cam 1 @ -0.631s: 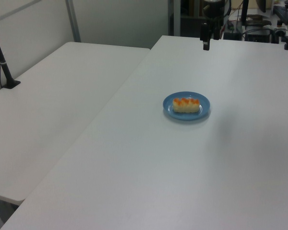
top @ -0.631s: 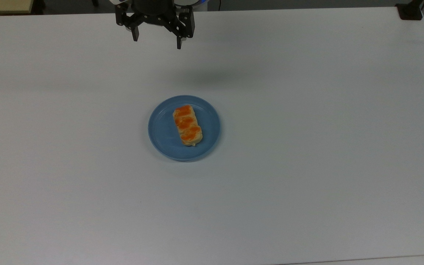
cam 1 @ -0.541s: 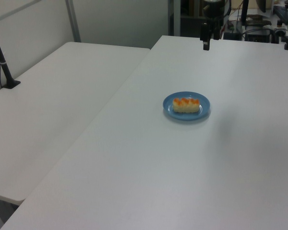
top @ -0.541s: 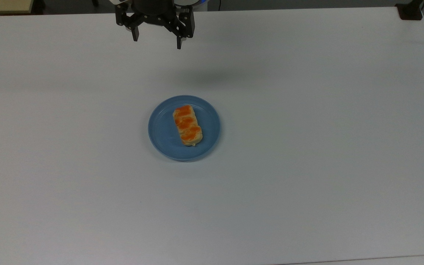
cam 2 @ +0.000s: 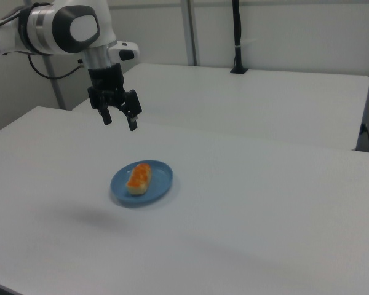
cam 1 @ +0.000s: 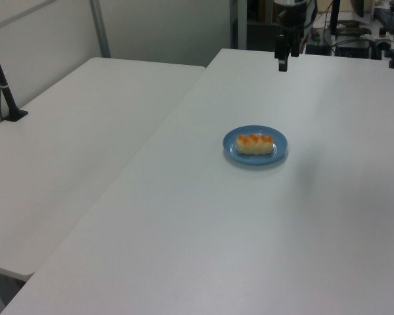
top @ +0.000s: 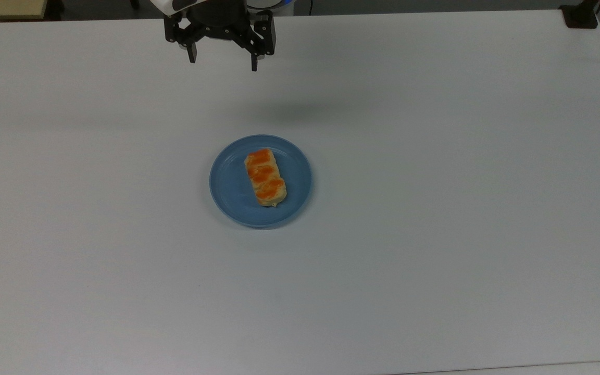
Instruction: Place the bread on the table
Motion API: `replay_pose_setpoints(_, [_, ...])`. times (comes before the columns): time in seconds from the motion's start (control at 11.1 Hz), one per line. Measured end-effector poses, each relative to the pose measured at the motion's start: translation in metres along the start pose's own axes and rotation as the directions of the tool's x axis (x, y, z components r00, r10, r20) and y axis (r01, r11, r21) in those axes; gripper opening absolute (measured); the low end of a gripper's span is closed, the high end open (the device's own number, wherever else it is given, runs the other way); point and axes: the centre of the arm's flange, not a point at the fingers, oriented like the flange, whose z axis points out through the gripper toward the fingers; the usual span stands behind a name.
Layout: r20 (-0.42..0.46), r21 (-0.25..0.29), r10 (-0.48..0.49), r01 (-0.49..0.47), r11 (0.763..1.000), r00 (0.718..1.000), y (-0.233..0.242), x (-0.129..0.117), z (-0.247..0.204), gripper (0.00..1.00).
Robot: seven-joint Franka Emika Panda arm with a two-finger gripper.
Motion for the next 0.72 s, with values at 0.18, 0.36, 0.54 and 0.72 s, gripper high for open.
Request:
replay_pose_setpoints(0.18, [0.001, 0.000, -0.029, 0.029, 1.000, 1.000, 0.000, 0.000, 0.000, 1.00])
replay_pose_setpoints(0.36, [0.010, 0.000, -0.071, 0.071, 0.997, 0.997, -0.001, 0.002, 0.006, 1.00])
replay_pose_setpoints(0.54, [0.000, -0.001, -0.143, 0.143, 0.990, 0.990, -0.005, 0.018, 0.031, 1.00])
replay_pose_setpoints(0.72, [-0.004, -0.004, -0.222, 0.222, 0.975, 0.975, -0.014, 0.041, 0.078, 1.00])
